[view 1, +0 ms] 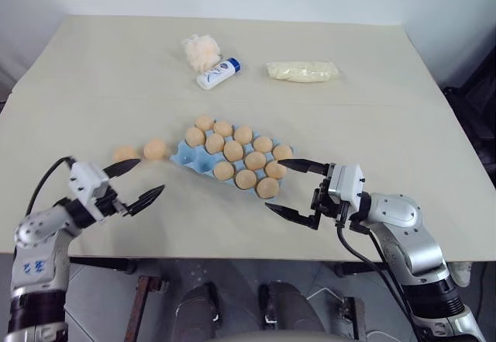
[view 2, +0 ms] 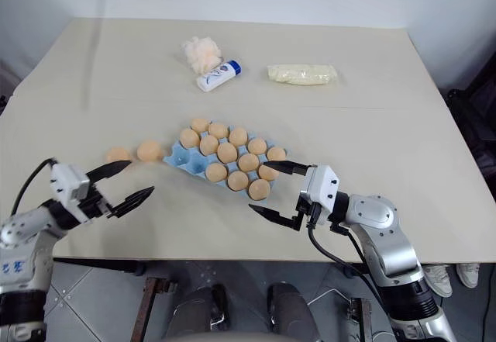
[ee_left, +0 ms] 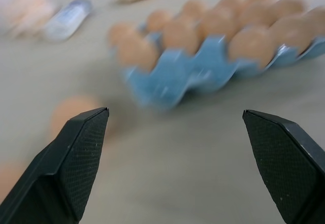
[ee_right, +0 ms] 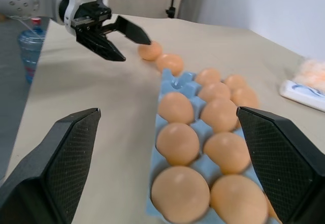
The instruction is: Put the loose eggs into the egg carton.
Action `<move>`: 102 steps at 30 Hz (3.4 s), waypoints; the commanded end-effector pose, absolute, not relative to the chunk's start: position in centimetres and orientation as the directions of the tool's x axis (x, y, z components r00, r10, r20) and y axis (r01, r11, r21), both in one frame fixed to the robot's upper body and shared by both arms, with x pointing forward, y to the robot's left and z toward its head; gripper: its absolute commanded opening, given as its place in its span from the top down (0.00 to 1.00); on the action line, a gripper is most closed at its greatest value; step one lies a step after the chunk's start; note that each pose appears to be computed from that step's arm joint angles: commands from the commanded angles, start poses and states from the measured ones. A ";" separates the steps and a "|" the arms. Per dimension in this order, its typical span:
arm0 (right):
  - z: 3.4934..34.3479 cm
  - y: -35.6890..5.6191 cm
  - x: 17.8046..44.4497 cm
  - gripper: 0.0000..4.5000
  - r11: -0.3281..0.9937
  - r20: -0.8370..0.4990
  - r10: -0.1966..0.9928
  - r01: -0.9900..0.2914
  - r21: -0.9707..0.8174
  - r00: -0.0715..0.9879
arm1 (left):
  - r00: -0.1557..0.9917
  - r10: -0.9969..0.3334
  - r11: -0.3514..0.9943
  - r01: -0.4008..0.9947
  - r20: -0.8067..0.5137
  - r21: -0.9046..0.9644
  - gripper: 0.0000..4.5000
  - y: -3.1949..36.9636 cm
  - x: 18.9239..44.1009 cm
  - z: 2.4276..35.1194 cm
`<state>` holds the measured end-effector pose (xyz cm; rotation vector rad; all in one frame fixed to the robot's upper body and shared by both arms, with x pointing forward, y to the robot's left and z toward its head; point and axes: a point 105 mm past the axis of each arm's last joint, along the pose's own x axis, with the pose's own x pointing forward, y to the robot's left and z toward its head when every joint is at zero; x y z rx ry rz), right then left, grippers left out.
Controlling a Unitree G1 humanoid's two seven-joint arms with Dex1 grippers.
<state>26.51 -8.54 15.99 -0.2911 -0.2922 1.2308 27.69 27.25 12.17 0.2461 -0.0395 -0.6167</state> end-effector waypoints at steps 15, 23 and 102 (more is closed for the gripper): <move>17.1 -7.9 26.9 0.00 0.245 0.090 0.969 -0.888 -0.389 0.228 | 0.985 -0.116 0.984 0.097 0.124 0.146 0.00 33.5 26.0 11.9; 17.0 -7.9 27.1 0.00 0.269 0.101 0.963 -0.883 -0.385 0.250 | 0.971 -0.195 0.976 0.179 0.136 0.121 0.00 31.5 32.7 13.7; 16.3 -9.5 27.1 0.00 0.343 0.087 0.938 -0.856 -0.387 0.336 | 0.931 -0.365 0.909 0.356 0.001 0.217 0.03 33.0 26.7 12.2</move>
